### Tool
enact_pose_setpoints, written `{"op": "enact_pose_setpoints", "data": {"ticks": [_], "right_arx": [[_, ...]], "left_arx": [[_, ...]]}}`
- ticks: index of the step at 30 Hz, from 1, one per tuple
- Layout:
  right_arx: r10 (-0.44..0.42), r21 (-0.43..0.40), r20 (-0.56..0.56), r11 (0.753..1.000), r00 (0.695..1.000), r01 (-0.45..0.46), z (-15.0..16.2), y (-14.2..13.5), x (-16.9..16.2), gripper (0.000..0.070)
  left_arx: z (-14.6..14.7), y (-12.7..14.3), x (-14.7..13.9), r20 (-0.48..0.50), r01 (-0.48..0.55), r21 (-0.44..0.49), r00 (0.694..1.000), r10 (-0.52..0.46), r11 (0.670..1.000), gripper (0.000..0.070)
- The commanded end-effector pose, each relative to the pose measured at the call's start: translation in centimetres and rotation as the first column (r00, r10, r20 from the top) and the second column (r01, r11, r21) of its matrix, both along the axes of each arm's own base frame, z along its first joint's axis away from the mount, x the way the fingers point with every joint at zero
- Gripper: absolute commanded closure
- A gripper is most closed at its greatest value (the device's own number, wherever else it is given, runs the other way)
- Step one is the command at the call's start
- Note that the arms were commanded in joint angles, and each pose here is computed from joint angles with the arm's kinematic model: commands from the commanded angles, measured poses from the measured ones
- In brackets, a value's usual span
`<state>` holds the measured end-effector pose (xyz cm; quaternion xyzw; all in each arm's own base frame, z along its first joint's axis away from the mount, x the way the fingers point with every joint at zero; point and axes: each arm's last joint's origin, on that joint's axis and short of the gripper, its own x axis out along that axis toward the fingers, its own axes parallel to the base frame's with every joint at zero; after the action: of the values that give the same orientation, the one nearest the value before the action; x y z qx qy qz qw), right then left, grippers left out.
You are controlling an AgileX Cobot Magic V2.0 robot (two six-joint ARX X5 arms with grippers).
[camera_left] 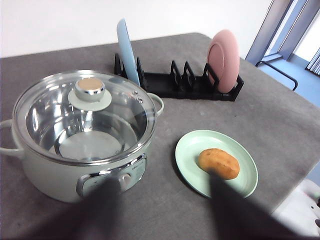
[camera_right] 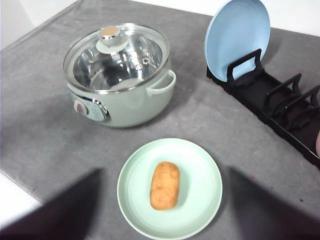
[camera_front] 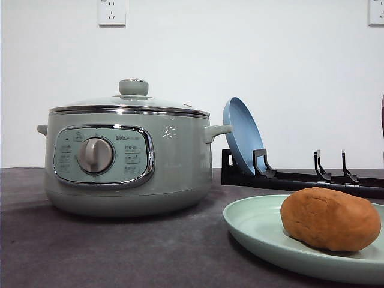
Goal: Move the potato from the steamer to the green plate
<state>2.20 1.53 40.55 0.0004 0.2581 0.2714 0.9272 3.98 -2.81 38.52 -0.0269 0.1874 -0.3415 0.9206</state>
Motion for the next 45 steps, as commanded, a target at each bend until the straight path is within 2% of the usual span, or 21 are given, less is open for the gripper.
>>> {"op": "enact_pose_setpoints", "data": {"ticks": [1,25,31,34,39,43,45], "right_arx": [[0.003,0.009,0.011,1.000,1.000,-0.003,0.4,0.0,0.0,0.0694],[0.003,0.014,0.018,1.000,1.000,-0.003,0.5,0.0,0.0,0.0691],[0.002,0.014,0.018,1.000,1.000,-0.003,0.5,0.0,0.0,0.0691],[0.002,0.014,0.018,1.000,1.000,-0.003,0.5,0.0,0.0,0.0691],[0.002,0.014,0.018,1.000,1.000,-0.003,0.5,0.0,0.0,0.0691],[0.003,0.014,0.018,1.000,1.000,-0.003,0.5,0.0,0.0,0.0691],[0.002,0.014,0.018,1.000,1.000,-0.003,0.5,0.0,0.0,0.0691]], "left_arx": [[0.3,-0.1,0.0,0.015,0.010,-0.003,1.000,-0.010,1.000,0.0700],[0.3,0.0,0.0,0.019,0.006,-0.005,1.000,-0.006,1.000,0.0700],[-0.6,0.1,0.8,0.036,-0.074,-0.013,0.997,0.074,0.997,0.0700],[-2.4,0.3,1.7,0.106,-0.160,-0.047,0.981,0.164,0.986,0.0700],[-7.7,0.9,3.2,0.235,-0.281,-0.110,0.924,0.300,0.953,0.0700],[-12.5,1.4,4.0,0.253,-0.345,-0.117,0.896,0.363,0.931,0.0700],[-14.9,1.7,4.4,0.258,-0.402,-0.103,0.873,0.415,0.910,0.0700]]}}
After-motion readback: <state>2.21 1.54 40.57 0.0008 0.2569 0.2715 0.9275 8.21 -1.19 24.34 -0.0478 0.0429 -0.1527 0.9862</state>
